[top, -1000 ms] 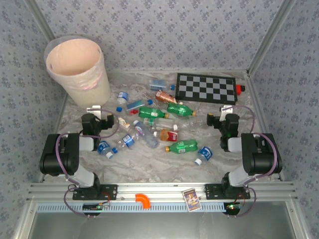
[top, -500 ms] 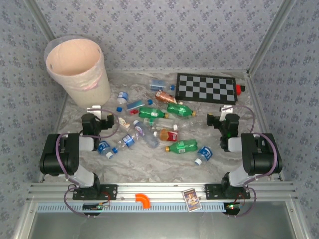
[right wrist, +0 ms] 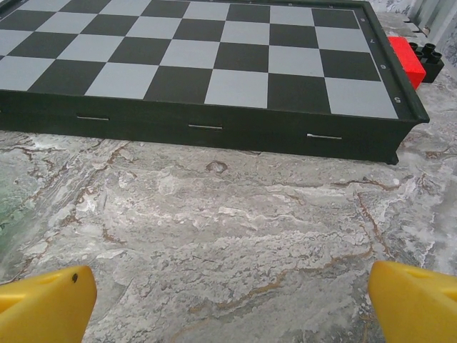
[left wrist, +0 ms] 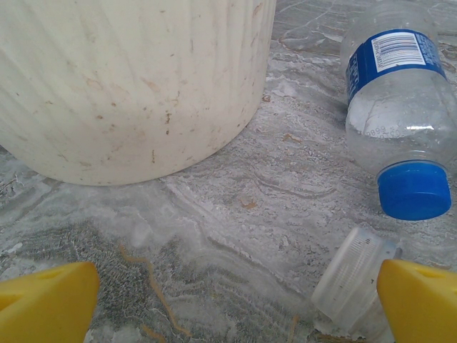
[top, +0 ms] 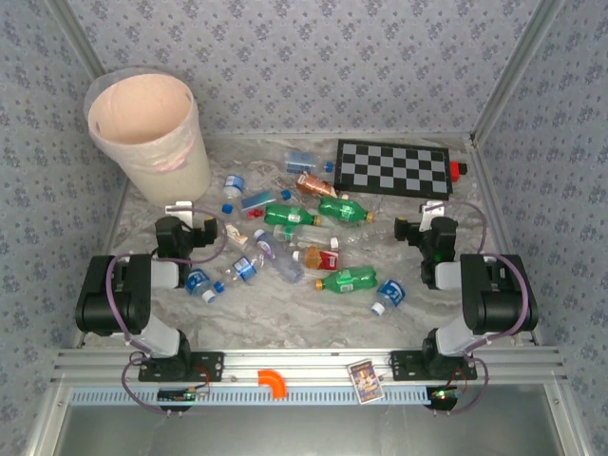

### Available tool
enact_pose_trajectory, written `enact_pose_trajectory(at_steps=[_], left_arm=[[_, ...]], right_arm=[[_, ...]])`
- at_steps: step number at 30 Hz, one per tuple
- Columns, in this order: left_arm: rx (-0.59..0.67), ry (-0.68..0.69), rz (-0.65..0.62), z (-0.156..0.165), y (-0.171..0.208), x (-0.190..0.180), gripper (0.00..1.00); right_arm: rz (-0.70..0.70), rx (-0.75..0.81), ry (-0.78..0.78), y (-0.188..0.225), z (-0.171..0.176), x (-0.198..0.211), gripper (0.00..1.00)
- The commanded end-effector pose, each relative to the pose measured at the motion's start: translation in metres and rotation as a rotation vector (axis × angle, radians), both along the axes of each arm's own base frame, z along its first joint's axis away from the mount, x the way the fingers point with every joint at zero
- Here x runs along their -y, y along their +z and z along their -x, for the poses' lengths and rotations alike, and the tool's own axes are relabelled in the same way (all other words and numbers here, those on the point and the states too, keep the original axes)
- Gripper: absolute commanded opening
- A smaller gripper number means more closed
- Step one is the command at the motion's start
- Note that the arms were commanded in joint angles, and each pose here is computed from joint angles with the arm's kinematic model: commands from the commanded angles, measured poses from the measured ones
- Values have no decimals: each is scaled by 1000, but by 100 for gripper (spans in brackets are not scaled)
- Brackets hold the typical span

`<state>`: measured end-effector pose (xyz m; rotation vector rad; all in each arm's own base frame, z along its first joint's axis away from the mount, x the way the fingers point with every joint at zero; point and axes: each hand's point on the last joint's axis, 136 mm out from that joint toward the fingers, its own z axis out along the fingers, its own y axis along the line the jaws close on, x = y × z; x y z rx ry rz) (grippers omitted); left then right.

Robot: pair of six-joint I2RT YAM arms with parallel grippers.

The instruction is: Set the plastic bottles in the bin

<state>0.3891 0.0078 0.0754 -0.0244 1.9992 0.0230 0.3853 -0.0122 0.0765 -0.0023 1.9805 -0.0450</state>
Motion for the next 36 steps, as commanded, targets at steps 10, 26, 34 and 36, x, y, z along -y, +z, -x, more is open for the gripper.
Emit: enact_pose_trajectory(at_steps=[10,26,34,36], left_arm=[[21,41,18,-9,27,-8,100],[-145,567,451,69,115,-46,100],[-335,639,593,127,86,-29,100],[-391,674,607,145,75,-27,100]], right_arm=[[12,41,-44,14,-5,7,100],[-385,178,-315,125,45,27,100],[-525,188,-76,168,48,-18,100],[-548,184,-34,173,50,-32,100]])
